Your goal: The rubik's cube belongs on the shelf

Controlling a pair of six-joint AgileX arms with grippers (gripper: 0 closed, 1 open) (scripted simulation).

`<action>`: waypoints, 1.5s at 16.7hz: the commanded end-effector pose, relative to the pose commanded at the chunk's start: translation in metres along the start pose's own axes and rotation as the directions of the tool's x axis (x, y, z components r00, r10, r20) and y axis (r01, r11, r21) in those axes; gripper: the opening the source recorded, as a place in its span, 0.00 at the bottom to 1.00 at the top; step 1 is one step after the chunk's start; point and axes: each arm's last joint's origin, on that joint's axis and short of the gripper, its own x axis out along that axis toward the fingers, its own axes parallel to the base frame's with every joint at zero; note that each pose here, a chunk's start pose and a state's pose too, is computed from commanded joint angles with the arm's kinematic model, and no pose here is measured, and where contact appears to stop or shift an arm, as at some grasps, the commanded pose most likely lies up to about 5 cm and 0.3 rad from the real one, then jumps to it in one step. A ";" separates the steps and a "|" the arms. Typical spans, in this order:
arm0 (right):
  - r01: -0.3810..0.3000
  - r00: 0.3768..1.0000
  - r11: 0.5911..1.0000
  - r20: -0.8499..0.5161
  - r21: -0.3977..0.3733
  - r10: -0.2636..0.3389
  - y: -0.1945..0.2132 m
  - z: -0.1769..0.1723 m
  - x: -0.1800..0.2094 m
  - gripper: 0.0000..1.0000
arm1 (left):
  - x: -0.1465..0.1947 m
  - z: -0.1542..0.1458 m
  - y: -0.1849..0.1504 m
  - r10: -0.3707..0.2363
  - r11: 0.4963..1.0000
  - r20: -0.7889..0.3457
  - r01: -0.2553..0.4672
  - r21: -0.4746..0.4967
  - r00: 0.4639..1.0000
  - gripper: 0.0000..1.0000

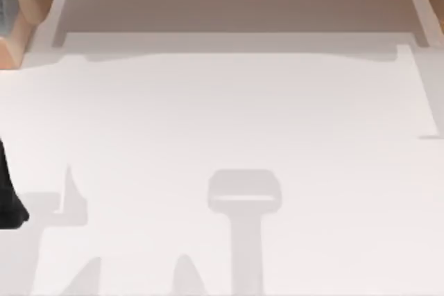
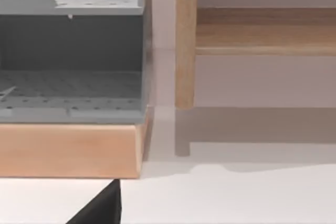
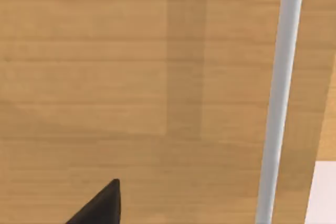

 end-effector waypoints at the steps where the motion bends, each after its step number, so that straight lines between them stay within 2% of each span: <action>1: 0.000 1.000 1.000 0.000 0.000 0.000 0.000 0.000 0.005 1.00 | 0.000 0.000 0.000 0.000 1.000 0.000 0.000 0.000 1.000 1.00; 6: 0.000 1.000 1.000 0.000 0.000 0.000 0.000 0.000 0.010 1.00 | 0.000 0.000 0.000 0.000 1.000 0.000 0.000 0.000 1.000 1.00; 19: 0.000 1.000 1.000 0.000 0.000 0.000 0.000 0.000 0.010 0.02 | 0.000 0.000 0.000 0.000 1.000 0.000 0.000 0.000 1.000 1.00; 25: 0.000 1.000 1.000 0.000 0.000 0.000 0.000 0.000 0.010 0.00 | 0.000 0.000 0.000 0.000 1.000 0.000 0.000 0.000 1.000 1.00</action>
